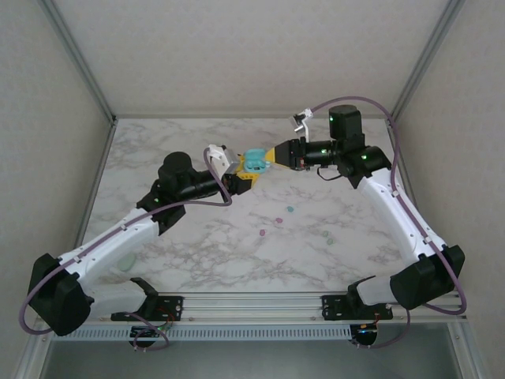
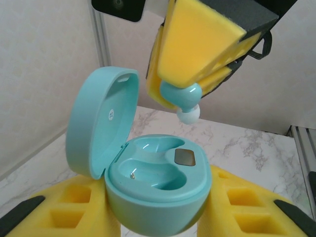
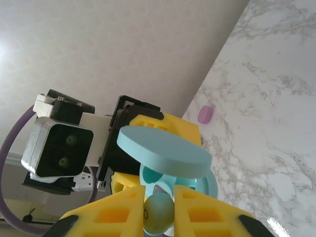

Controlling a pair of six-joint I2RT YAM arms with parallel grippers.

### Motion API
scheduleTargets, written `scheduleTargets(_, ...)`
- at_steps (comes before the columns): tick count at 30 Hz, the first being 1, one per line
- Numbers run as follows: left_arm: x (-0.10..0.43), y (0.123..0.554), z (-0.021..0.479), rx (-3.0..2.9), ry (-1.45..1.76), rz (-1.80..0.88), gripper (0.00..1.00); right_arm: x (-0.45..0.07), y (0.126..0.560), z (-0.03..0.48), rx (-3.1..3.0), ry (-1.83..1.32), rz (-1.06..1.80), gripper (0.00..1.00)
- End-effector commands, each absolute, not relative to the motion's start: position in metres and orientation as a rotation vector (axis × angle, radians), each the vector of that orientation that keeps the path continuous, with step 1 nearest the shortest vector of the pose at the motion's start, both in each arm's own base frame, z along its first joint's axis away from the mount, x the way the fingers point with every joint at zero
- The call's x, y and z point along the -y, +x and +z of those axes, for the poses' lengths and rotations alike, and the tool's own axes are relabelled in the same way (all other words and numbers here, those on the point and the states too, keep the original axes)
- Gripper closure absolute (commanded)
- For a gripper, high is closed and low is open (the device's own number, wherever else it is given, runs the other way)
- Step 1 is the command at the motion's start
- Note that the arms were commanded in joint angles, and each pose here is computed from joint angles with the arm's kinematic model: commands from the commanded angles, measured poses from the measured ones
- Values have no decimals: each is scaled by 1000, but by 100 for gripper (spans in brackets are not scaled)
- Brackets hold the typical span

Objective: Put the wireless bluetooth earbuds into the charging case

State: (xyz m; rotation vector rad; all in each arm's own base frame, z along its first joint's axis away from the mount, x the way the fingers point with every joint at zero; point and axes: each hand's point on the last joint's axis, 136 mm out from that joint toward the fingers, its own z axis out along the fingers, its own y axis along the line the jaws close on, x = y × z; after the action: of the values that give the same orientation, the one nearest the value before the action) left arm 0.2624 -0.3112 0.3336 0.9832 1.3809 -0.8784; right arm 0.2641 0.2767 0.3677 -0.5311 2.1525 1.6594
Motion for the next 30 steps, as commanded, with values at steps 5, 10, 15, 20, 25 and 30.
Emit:
scheduleTargets(5,315,260,363,-1291,976,-925,85,-282,265,379,-2109,-566,1635,82)
scheduleTargets(10,316,260,366,-1282,955,-949,85,-282,267,375,-2122,-565,1612,82)
scheduleTargets(15,318,259,366,-1283,956,-960,85,-281,272,373,-2123,-547,1577,82)
scheduleTargets(20,320,259,365,-1285,958,-967,85,-283,274,376,-2110,-537,1579,82)
scheduleTargets(25,321,260,366,-1282,945,-973,85,-284,272,372,-2121,-544,1572,81)
scheduleTargets(30,321,262,367,-1280,934,-974,86,-283,271,366,-2148,-540,1530,80)
